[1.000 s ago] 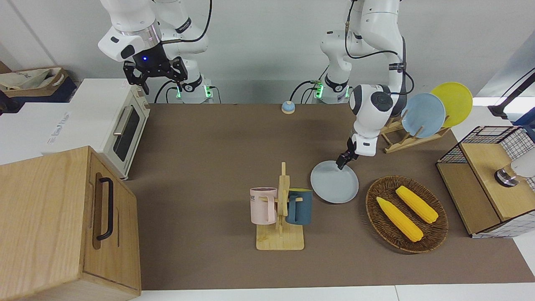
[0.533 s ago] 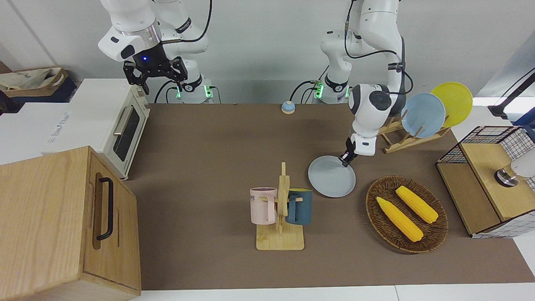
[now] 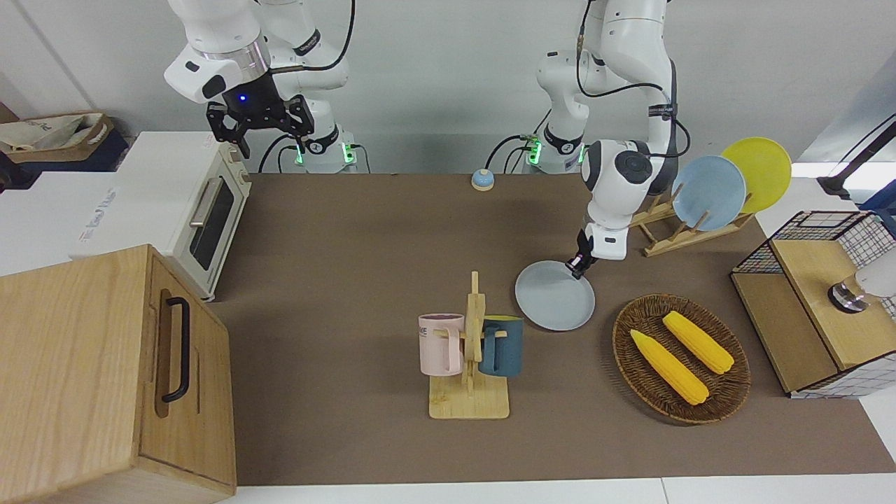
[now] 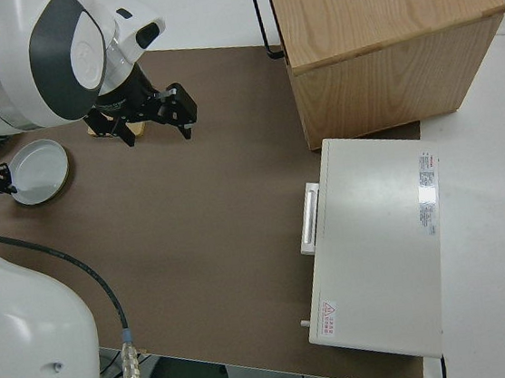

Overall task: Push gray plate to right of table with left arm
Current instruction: 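Push the gray plate with the left gripper away from the basket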

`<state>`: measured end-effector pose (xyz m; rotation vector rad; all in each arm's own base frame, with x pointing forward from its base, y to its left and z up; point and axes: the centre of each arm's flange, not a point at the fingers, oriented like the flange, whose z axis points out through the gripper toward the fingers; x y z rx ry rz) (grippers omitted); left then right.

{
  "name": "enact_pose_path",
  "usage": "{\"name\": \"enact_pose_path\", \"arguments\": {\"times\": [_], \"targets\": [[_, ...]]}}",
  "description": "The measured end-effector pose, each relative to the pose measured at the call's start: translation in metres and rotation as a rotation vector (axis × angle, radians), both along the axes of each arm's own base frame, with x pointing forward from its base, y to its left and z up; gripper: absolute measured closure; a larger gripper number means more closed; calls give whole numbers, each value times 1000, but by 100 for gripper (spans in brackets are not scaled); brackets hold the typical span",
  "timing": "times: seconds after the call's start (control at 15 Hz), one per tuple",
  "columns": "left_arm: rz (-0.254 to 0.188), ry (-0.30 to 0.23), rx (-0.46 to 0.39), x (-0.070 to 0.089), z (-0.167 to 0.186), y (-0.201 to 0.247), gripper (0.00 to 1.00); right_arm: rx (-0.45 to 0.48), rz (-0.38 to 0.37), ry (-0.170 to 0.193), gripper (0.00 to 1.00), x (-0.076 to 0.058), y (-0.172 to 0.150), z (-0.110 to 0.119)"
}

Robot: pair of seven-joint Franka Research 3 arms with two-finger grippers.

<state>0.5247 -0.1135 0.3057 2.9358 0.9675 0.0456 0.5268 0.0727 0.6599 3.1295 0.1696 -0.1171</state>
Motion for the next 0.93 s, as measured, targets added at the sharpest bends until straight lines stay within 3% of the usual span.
{"name": "enact_pose_path", "arguments": {"times": [0.6,0.93], "targets": [[67,6,-14,-29,1,-95,96,0,0,0,1,0,0,0],[94,9,-20,-58,2,-155,96,0,0,0,1,0,0,0]]}}
